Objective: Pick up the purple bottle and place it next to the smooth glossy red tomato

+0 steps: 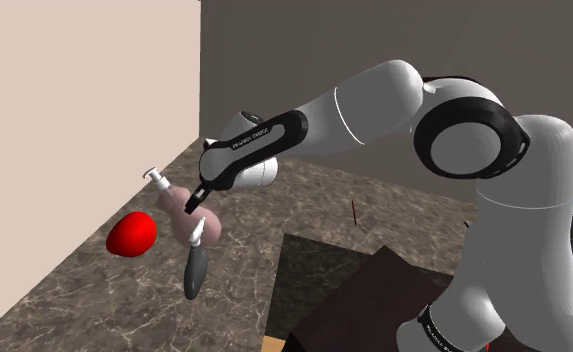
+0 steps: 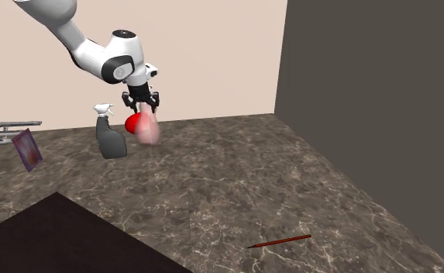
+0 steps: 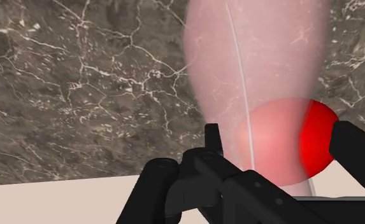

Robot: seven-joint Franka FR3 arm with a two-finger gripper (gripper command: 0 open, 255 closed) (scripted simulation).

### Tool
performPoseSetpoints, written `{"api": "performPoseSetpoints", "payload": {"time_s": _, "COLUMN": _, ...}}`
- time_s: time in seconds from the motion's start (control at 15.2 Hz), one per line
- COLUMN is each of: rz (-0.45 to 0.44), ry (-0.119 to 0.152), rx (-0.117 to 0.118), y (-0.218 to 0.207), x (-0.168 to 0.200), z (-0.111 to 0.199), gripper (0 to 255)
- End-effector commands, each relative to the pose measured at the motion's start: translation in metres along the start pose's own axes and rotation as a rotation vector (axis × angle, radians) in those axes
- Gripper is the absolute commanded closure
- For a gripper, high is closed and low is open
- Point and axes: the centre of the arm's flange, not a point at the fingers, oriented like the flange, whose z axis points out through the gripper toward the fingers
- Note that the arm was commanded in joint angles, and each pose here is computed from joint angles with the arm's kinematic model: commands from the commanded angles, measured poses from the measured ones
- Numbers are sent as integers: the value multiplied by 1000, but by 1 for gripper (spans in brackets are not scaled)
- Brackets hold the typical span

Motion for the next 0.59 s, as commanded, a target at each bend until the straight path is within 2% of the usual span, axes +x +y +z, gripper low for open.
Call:
{"api": "performPoseSetpoints", "payload": {"time_s": 0.0, "rz": 1, "ry": -8, "rx": 2, "y": -1, "x": -2, "z": 4, "gripper": 0}}
{"api": "performPoseSetpoints", "payload": {"time_s": 0.26, "rz": 1, "ry": -8, "rx": 2, "y": -1, "x": -3, "z": 3, "gripper": 0}}
{"api": "performPoseSetpoints", "payload": {"time_s": 0.53, "rz": 1, "ry": -8, "rx": 2, "y": -1, "x": -3, "z": -47, "gripper": 0}}
